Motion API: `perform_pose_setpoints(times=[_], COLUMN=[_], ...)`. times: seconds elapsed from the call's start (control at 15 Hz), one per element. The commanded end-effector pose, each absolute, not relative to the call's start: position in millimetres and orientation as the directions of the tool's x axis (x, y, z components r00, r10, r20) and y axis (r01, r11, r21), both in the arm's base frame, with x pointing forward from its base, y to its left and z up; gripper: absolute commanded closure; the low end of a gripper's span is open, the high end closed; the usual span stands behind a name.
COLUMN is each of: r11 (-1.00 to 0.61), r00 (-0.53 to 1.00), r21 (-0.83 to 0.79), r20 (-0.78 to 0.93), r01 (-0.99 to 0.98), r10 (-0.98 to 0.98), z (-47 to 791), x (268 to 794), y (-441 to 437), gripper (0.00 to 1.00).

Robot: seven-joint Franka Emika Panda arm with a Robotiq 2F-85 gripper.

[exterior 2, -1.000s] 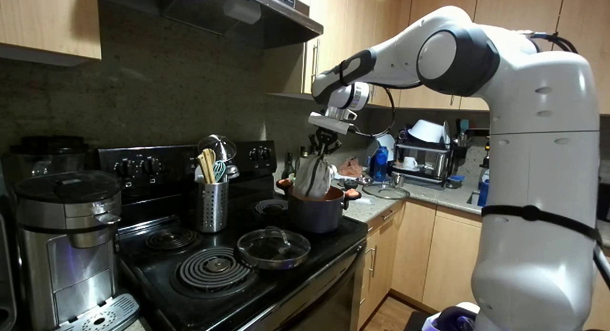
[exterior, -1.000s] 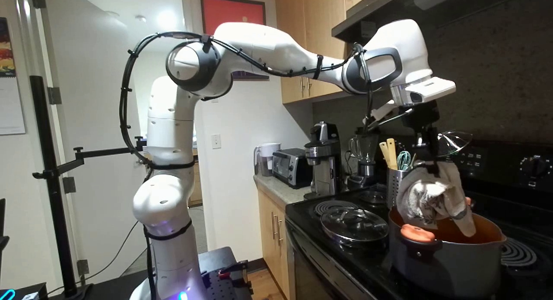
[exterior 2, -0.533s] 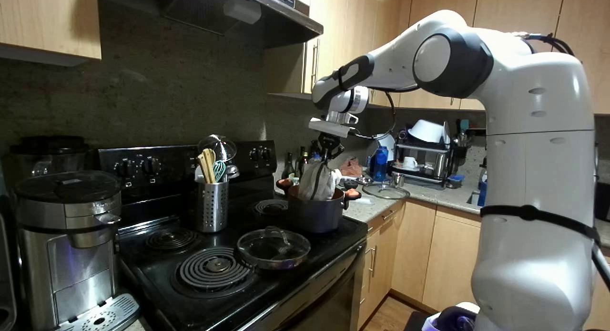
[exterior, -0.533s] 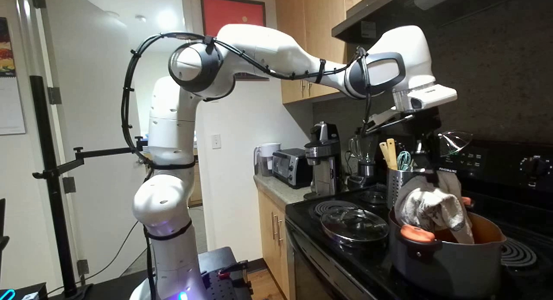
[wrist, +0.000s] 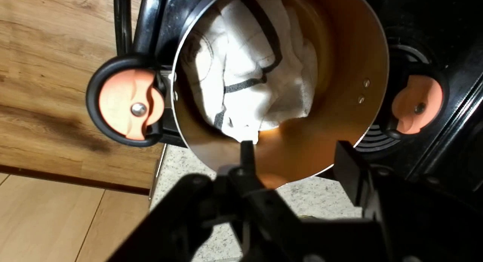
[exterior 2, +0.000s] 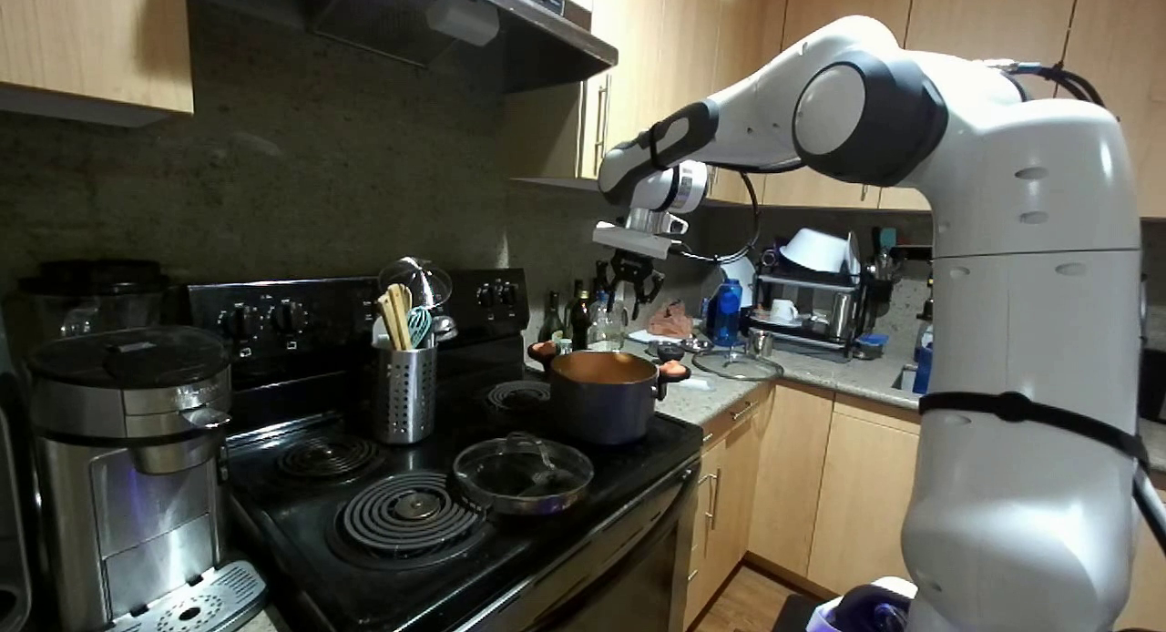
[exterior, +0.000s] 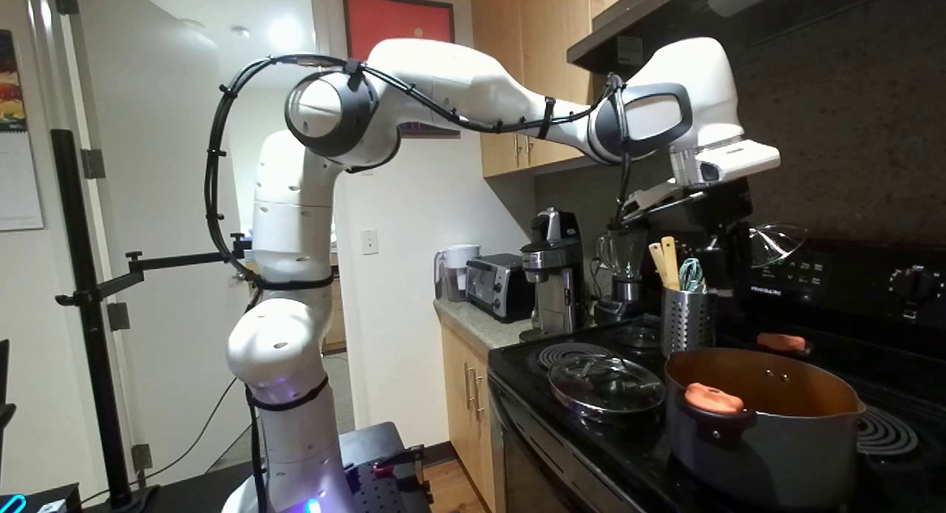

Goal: Take the clear lid from the black pot and place it on the stove then take the white towel and place it in the black pot

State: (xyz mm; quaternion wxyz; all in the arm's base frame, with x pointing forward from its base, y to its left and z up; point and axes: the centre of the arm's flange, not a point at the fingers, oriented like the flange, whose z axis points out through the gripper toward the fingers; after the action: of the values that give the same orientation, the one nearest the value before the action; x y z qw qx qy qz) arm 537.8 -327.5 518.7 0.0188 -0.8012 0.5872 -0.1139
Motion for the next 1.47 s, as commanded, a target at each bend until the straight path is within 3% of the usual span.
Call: perform_pose_setpoints(times=[0.0,0.13,0.6,1.07,1.4], r11=[-0.312,-0.327,-0.415,-0.614,-0.623], r00=[0.289,0.302,0.397,0.614,0.623], r21=[-0.176,-0.190,-0.208,-0.063,-0.032], r20=[0.147,0.149,0.126,0.026,0.030], r01=[-0.934,-0.926,-0.886,-0.787,-0.781], r10=[-0.946,-0.942,-0.909,-0.789,-0.782], z=[544.6,559.5,616.4,614.8,610.5], x=[528.5,521.2,484.0,463.7,475.7], y=[-311.4,-302.6,-263.3,-232.0,-233.7], gripper=[0.12,0.00,0.00,0.00,0.00])
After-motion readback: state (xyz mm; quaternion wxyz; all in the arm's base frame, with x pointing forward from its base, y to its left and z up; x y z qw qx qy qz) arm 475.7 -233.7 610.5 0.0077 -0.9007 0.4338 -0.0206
